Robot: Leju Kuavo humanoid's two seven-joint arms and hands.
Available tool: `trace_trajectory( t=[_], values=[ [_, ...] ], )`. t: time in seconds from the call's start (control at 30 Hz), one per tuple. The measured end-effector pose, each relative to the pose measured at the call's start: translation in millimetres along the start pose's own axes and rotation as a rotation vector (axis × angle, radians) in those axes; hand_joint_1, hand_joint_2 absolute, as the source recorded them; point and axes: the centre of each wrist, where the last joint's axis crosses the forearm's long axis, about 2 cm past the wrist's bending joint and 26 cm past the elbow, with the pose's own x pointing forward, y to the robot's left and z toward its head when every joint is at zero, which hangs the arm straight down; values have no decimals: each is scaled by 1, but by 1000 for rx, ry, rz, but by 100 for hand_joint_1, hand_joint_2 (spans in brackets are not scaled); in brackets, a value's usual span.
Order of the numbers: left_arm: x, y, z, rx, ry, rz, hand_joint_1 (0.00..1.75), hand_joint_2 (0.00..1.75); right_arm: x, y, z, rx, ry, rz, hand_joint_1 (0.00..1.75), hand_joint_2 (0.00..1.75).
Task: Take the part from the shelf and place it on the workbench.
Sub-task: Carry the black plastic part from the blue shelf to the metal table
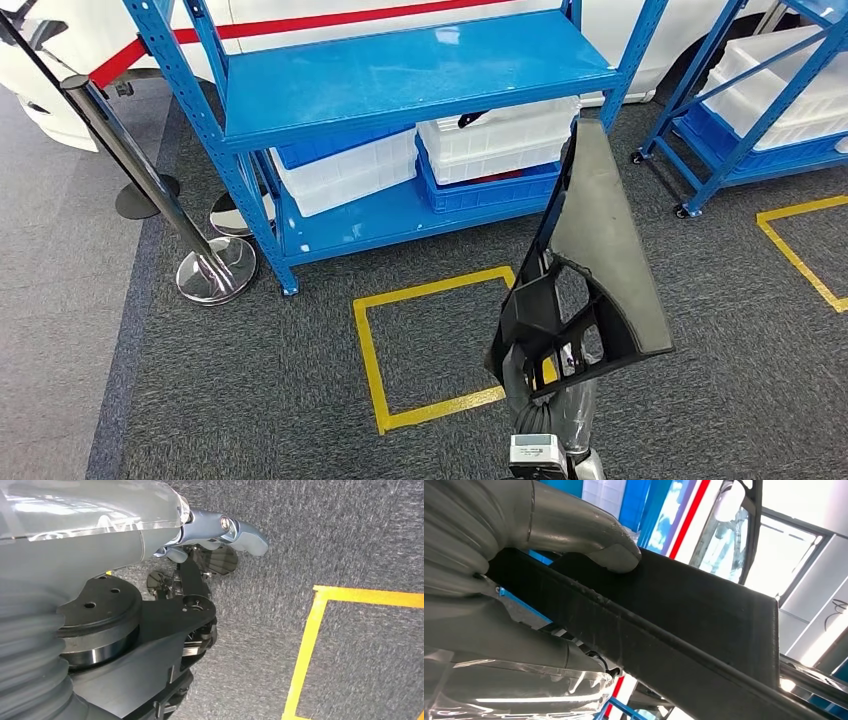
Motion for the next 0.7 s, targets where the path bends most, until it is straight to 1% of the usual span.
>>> trace_trajectory(
  t=[0.33,0.7],
  values=[
    [0,0,0,-4,-2,-4,0,175,2,-2,4,-3,35,2,175,175],
    [0,0,0,-9,-2,-5,0,175,6,-5,2,-4,21,20,175,175]
  ],
)
